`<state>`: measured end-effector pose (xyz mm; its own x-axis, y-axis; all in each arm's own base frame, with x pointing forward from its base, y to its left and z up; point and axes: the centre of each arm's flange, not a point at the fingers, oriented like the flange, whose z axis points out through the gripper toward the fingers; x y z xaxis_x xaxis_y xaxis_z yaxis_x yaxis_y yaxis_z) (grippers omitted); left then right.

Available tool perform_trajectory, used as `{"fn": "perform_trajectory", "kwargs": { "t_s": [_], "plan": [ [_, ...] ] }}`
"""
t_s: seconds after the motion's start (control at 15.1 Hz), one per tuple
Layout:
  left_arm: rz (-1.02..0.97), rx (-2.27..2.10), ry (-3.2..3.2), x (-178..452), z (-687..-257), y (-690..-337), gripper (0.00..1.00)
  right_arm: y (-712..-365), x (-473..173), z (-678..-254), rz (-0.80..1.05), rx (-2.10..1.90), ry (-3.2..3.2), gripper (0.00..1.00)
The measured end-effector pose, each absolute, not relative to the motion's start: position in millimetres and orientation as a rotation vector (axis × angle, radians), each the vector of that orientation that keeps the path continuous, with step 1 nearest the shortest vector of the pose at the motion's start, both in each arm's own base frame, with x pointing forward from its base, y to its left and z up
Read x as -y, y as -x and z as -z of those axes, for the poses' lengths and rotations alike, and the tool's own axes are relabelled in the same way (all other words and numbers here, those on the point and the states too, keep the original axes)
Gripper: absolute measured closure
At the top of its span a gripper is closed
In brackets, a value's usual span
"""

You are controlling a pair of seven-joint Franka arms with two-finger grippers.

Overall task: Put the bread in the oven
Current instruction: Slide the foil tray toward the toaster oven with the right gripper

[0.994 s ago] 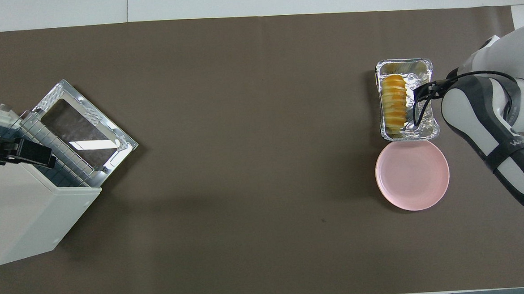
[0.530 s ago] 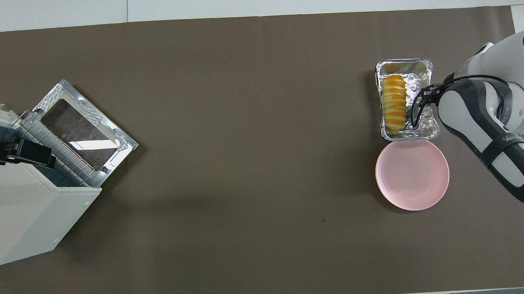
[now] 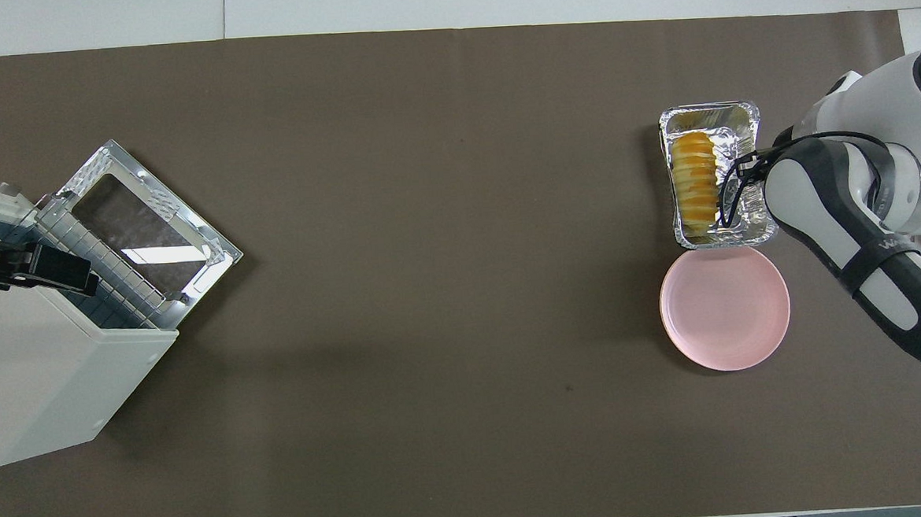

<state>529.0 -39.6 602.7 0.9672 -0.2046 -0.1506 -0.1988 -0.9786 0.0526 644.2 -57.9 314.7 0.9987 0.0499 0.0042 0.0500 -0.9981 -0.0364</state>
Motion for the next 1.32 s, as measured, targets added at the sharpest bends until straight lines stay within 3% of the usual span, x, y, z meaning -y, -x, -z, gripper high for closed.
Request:
{"fn": "perform_trajectory", "kwargs": {
  "t_s": [0.4,0.73,1.06,1.32],
  "plan": [
    [0.242,0.316,-3.079,39.6,-602.7,-529.0,0.0,-663.0,-35.7,-359.5,0.115,0.24,3.021,0.98],
    [0.242,0.316,-3.079,39.6,-602.8,-529.0,0.0,-653.2,-151.8,-379.1,0.109,0.199,2.957,0.98],
    [0.242,0.316,-3.079,39.6,-602.8,-529.0,0.0,-625.6,-264.7,-381.3,0.081,0.067,2.863,0.98],
    [0.242,0.316,-3.079,39.6,-602.8,-529.0,0.0,-628.3,-312.7,-372.5,0.073,0.029,2.837,0.98]
  ]
}}
